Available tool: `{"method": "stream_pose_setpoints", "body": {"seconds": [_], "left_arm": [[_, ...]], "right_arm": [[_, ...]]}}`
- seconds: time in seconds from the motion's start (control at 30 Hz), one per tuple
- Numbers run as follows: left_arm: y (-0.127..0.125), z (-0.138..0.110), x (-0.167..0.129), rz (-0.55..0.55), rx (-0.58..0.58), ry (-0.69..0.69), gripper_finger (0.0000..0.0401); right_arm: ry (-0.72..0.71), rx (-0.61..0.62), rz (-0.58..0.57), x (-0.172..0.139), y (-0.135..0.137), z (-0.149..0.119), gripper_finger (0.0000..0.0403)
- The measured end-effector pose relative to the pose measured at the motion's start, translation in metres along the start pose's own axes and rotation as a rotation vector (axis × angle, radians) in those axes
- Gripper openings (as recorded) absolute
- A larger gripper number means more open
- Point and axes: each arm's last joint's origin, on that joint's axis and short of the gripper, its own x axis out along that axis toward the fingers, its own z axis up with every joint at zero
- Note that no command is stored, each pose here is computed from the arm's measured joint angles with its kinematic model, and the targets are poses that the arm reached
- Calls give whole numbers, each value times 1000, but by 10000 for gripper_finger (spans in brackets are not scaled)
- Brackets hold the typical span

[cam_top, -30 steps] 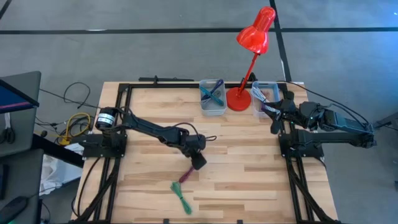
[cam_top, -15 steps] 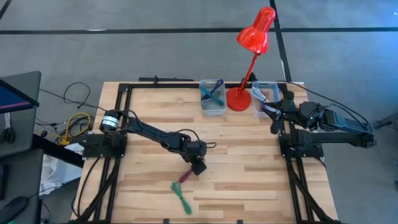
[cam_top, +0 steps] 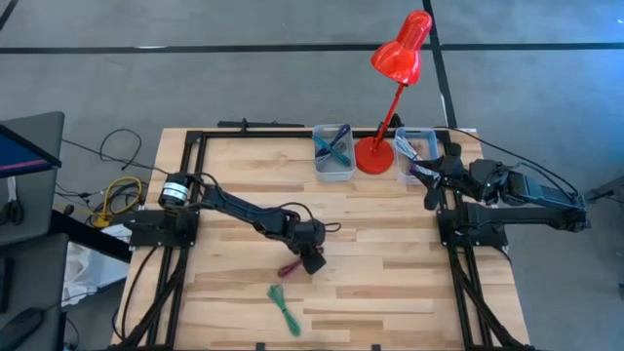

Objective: Pick & Place USB Port
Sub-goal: Put the pink patterned charger cable into the white bin

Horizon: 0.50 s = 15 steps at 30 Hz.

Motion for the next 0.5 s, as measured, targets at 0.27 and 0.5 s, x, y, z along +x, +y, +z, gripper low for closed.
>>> {"method": "stream_pose_setpoints", "body": {"seconds": [0.27,0.5], "left_arm": [[-1,8,-19,63,72,-127,22],[7,43,-91,132,189,-432,22]], "right_arm": [[0,0,0,0,0,0,124],[0,0,1,0,0,0,124]]}}
